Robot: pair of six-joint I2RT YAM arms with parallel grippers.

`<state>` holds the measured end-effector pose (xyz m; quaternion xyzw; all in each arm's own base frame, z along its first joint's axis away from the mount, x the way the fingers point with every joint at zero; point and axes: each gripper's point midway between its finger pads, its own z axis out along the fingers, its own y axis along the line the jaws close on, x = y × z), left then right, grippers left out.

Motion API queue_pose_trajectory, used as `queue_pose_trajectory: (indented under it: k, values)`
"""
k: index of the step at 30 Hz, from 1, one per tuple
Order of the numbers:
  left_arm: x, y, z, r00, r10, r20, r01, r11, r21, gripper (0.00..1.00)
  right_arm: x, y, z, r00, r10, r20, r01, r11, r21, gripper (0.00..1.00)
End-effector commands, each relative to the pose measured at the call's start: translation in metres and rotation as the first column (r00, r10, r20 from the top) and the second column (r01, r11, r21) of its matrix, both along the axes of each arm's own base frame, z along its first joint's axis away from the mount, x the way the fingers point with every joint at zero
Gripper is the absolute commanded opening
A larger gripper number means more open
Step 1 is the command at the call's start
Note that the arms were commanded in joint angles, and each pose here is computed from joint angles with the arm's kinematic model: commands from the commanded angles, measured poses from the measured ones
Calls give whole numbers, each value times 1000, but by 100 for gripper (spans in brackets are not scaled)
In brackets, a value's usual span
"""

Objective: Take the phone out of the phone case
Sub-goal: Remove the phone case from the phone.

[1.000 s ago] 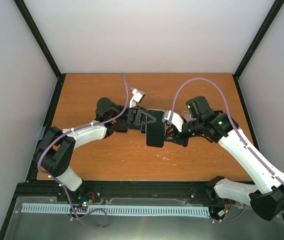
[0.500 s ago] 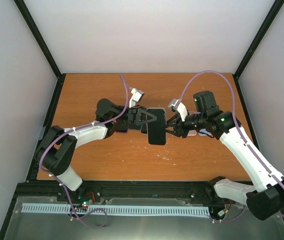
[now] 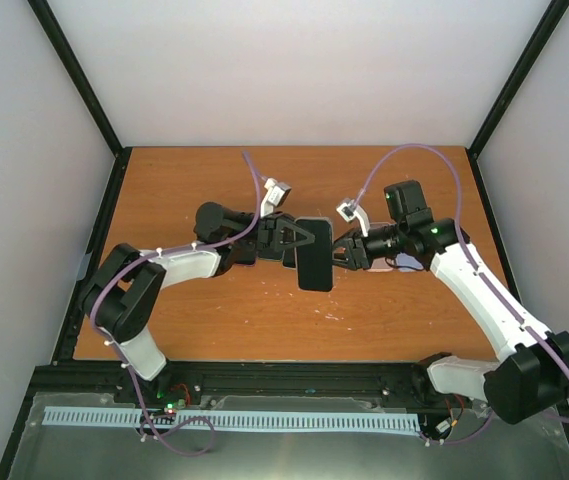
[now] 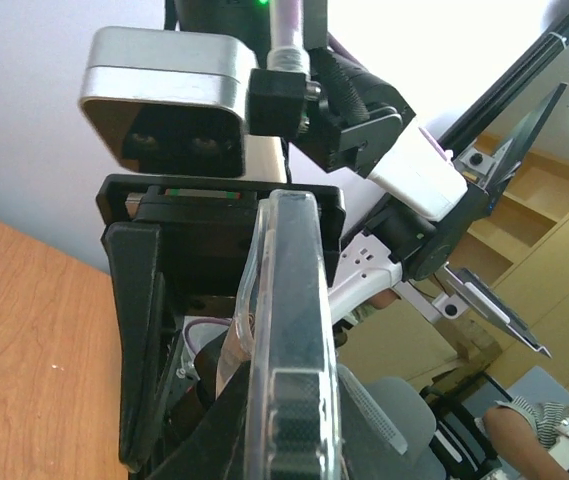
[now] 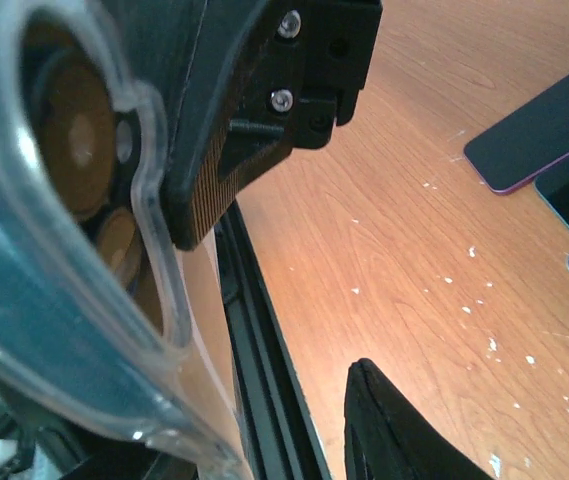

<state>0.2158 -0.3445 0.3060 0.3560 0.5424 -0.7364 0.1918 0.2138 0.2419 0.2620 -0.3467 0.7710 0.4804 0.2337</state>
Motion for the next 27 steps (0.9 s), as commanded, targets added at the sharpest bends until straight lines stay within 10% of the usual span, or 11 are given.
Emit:
queue_pose_trajectory:
  k: [1,12,20,27]
  values:
    - [-65,-22,-15,963,-269,-15,269,960,77,0,56,22,68,966,-59,251,6,978,207,33]
    - [-53,-29,-23,968,-251,-29,253,963,96,2,53,13,52,970,-65,233,24,984,177,3]
    - [-7,-26,-19,992,-117,-54,122,987,102,34,40,-37,-1,978,-147,147,141,989,46,3]
    - [71,-23,-19,955,296,0,-291,939,182,64,60,-85,-34,919,-389,68,392,920,-32,3]
